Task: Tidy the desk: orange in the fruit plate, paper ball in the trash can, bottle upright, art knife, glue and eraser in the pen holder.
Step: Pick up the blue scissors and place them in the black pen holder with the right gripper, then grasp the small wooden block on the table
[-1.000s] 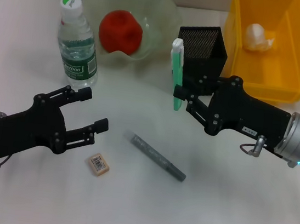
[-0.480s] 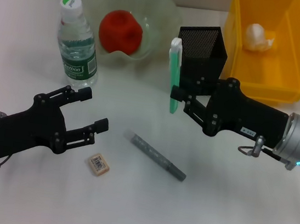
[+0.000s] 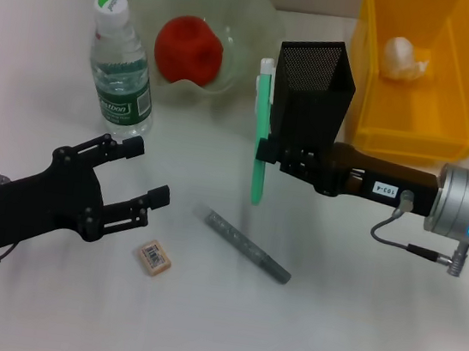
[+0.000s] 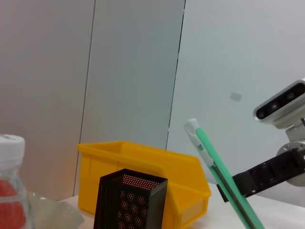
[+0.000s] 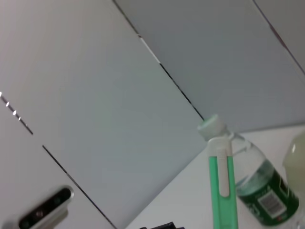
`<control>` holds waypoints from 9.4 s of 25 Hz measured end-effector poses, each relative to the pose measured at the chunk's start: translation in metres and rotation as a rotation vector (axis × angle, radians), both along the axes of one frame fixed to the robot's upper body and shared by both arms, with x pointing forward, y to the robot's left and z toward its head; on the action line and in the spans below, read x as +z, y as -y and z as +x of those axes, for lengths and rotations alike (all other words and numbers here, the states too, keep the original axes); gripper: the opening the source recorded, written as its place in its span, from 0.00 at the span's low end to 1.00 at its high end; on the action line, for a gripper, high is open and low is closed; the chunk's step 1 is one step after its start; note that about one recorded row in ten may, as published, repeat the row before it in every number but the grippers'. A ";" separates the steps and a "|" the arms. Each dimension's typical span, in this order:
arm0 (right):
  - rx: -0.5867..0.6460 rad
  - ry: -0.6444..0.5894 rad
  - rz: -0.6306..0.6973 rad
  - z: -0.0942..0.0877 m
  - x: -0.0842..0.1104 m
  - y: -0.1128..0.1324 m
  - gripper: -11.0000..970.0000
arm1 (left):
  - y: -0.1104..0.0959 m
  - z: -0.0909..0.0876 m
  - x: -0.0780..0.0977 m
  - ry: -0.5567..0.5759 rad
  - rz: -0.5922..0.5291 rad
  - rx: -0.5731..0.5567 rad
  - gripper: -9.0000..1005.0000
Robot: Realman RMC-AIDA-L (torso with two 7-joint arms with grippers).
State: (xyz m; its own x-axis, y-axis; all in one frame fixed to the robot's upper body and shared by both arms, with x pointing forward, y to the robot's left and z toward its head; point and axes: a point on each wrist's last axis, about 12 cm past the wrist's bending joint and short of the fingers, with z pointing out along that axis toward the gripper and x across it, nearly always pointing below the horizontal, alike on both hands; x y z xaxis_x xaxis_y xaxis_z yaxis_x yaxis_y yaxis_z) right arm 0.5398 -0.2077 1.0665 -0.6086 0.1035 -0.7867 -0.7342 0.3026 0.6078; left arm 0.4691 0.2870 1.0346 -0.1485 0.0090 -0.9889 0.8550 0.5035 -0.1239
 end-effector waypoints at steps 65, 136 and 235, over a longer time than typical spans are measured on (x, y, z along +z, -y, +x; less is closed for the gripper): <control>-0.450 -0.195 0.078 0.078 0.033 0.041 0.24 | 0.000 -0.004 0.002 0.008 -0.022 -0.012 0.80; -0.350 0.645 -0.343 0.056 0.010 0.016 0.58 | -0.001 -0.005 0.003 0.014 -0.035 -0.010 0.80; -0.059 0.476 -0.330 -0.109 -0.008 0.150 0.79 | -0.012 0.024 0.032 -0.271 0.131 -0.166 0.80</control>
State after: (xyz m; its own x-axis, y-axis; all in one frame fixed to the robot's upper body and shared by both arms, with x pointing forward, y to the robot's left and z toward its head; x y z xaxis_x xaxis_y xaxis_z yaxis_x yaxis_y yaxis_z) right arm 0.4312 -0.3574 1.0587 -0.1803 -0.1706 -0.9687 -0.8795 0.4689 0.0811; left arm 0.4935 0.2989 1.0662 -0.3920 0.1794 -0.9023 0.8715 0.3866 -0.3017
